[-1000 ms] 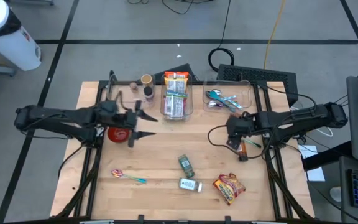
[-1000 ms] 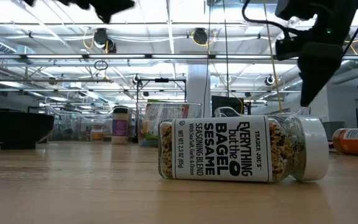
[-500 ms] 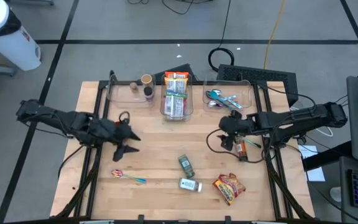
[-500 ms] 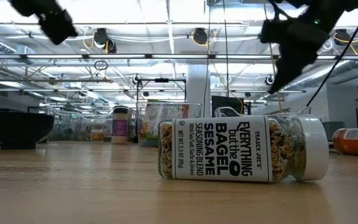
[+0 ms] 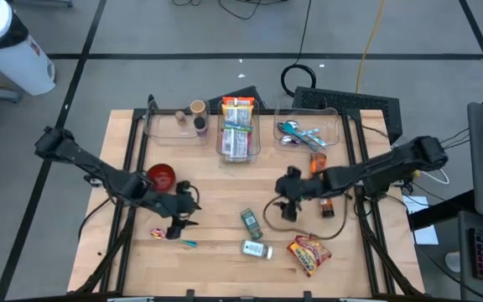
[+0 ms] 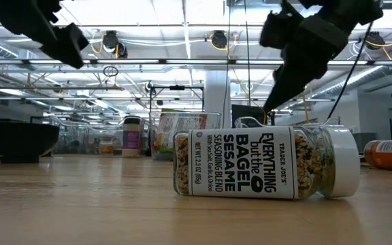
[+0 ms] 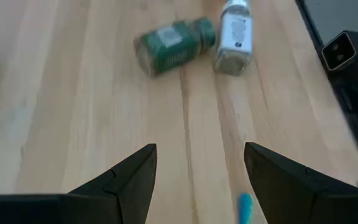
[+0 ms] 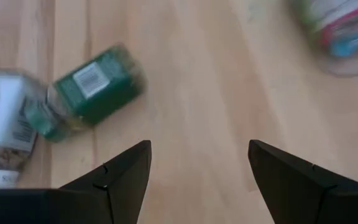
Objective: Pick & Place Food Item
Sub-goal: Put the green seasoning bottle into the left transparent bin
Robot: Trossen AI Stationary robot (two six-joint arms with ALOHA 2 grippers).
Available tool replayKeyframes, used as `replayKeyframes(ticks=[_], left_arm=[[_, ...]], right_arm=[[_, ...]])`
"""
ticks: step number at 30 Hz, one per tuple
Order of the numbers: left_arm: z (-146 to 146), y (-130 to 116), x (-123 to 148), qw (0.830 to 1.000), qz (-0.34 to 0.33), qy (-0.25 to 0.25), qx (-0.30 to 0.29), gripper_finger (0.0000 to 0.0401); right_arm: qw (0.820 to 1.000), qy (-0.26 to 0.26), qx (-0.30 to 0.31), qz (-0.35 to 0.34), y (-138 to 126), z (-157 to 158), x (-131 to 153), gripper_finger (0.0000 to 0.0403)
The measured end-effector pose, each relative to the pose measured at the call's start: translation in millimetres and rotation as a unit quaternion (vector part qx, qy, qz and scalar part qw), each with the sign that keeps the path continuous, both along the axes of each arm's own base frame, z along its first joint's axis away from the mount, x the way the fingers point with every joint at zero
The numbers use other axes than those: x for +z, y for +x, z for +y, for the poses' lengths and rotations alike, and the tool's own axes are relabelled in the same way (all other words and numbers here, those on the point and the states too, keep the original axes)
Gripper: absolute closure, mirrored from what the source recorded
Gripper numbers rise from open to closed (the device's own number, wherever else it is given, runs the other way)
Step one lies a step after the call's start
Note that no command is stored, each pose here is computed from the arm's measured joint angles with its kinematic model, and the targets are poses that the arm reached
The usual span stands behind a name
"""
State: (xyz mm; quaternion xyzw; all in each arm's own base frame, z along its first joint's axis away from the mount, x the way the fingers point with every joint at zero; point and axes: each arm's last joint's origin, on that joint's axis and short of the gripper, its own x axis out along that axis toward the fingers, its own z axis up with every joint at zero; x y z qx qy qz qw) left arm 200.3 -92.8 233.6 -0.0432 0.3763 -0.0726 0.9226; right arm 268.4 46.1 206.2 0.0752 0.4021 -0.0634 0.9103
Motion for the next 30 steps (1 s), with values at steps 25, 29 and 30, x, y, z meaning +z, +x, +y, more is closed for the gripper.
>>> replayKeyframes(ticks=[25, 29, 30], left_arm=[[5.1, 57.1, -38.1, 0.964, -0.066, 0.185, -0.178, 0.0151], [9.0, 61.5, -39.4, 0.960, -0.075, 0.199, -0.182, 0.0151], [10.2, 62.1, -38.8, 0.958, -0.078, 0.204, -0.184, 0.0151]], right_arm=[[0.985, 0.102, -0.115, -0.077, 78.2, 68.2, -11.1, 0.0140], [0.977, 0.115, -0.156, -0.087, 82.0, 76.8, -24.3, 0.0140], [0.976, 0.114, -0.165, -0.086, 82.1, 78.4, -28.7, 0.0140]])
